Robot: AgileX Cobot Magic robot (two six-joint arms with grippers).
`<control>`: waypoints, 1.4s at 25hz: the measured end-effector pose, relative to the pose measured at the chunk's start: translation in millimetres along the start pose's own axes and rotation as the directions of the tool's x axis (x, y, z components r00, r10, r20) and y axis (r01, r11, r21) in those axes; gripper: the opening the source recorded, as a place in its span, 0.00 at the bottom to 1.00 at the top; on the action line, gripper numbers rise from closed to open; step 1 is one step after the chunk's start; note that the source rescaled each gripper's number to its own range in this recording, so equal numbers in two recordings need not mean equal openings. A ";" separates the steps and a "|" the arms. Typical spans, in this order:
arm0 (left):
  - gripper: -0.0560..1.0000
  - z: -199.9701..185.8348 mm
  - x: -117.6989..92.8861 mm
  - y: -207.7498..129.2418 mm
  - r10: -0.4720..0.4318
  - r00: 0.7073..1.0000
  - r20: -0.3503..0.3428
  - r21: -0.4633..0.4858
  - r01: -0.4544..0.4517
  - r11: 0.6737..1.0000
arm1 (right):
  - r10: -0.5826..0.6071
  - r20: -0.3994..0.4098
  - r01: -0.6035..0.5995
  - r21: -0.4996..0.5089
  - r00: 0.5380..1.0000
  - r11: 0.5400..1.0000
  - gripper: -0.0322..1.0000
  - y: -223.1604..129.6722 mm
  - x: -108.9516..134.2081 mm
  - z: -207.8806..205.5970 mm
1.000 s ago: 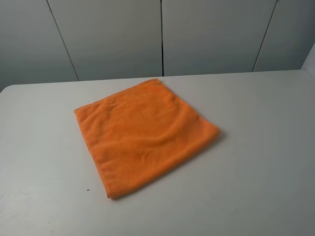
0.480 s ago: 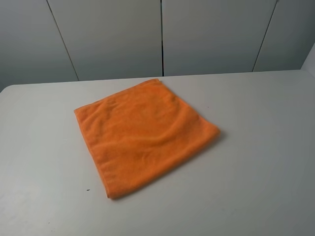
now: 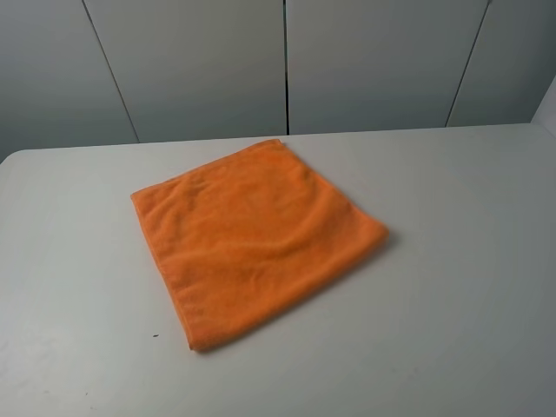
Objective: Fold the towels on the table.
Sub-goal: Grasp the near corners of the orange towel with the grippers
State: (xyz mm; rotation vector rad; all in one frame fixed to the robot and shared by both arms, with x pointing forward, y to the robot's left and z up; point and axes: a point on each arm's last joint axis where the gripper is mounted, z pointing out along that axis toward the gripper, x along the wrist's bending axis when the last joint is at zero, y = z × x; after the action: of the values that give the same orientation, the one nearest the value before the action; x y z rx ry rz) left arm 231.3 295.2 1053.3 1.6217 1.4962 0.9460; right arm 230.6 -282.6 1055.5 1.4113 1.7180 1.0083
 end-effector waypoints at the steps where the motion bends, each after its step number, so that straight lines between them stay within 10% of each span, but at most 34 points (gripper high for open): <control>1: 1.00 -0.3 -0.3 1.3 0.015 1.000 0.003 -0.007 -0.015 1.000 | 0.011 -0.021 -0.011 -0.009 1.000 1.000 1.00 0.8 1.9 -0.1; 8: 1.00 23.3 2.9 36.8 0.060 0.998 0.028 0.018 -0.061 0.998 | -0.087 -0.032 0.084 -0.095 0.996 0.992 1.00 22.3 1.2 3.2; 20: 1.00 128.8 10.8 62.6 0.095 0.990 0.102 0.389 -0.128 0.912 | -0.275 -0.142 0.302 0.232 0.951 0.925 1.00 51.7 -18.9 97.0; 35: 1.00 211.8 14.1 52.0 0.206 0.956 0.209 0.516 -0.287 0.807 | -0.543 -0.430 0.683 0.314 0.721 0.660 1.00 60.1 -6.5 204.3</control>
State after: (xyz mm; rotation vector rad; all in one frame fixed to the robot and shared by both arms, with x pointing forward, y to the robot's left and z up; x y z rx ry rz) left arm 443.4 299.8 1000.7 2.2893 1.5618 0.5321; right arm 437.6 -253.7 1014.2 0.7854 2.5543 0.4446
